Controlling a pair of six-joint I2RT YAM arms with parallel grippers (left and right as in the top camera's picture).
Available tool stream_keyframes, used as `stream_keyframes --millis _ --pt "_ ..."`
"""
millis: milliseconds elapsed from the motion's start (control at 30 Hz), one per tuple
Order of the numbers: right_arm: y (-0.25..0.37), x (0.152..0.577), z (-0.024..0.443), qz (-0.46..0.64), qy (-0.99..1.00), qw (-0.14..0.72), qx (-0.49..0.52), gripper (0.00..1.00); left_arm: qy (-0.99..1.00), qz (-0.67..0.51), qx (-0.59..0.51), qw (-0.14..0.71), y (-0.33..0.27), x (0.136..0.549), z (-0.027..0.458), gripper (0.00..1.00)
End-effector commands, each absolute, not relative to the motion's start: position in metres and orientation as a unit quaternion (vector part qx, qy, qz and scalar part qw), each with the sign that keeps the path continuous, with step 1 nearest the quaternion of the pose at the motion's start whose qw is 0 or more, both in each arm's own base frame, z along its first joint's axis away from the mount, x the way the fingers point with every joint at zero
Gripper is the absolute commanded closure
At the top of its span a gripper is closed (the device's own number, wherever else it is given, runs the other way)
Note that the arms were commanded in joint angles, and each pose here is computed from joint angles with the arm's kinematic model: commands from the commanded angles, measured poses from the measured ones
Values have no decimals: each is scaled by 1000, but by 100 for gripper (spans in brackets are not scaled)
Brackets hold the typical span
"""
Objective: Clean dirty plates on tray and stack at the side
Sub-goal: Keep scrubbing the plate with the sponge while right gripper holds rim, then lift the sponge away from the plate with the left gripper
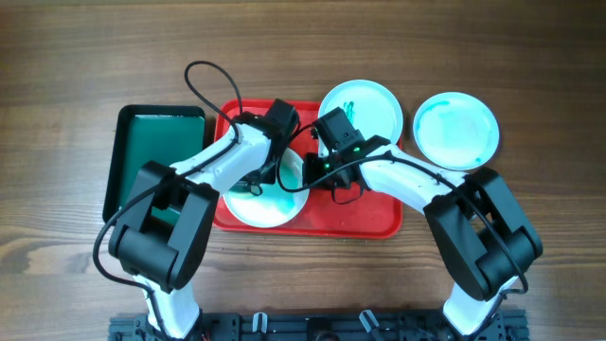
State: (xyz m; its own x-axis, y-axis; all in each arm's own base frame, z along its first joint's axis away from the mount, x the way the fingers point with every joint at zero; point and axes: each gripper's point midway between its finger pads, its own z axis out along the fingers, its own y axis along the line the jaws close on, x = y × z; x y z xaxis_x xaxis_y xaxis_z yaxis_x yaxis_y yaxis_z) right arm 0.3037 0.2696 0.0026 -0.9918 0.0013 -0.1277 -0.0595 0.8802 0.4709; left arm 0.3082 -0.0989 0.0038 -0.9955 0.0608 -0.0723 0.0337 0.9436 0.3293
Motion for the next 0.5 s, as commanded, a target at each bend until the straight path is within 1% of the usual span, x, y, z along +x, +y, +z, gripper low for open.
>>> stream_keyframes --millis 0,100,267,400,467 --pt "268 304 -2 243 968 56 -13 96 990 56 85 -101 -124 252 -19 96" --pt "269 303 -2 245 968 55 -13 96 978 -37 135 -152 -151 230 -14 96" --pt "270 303 -1 247 968 53 -14 96 956 -148 192 -162 -186 224 -1 96" --pt "271 302 -1 249 967 53 -19 96 956 -167 206 -126 -199 245 9 96" --pt "271 302 -1 249 967 53 -18 96 959 -178 203 -85 -206 272 19 96"
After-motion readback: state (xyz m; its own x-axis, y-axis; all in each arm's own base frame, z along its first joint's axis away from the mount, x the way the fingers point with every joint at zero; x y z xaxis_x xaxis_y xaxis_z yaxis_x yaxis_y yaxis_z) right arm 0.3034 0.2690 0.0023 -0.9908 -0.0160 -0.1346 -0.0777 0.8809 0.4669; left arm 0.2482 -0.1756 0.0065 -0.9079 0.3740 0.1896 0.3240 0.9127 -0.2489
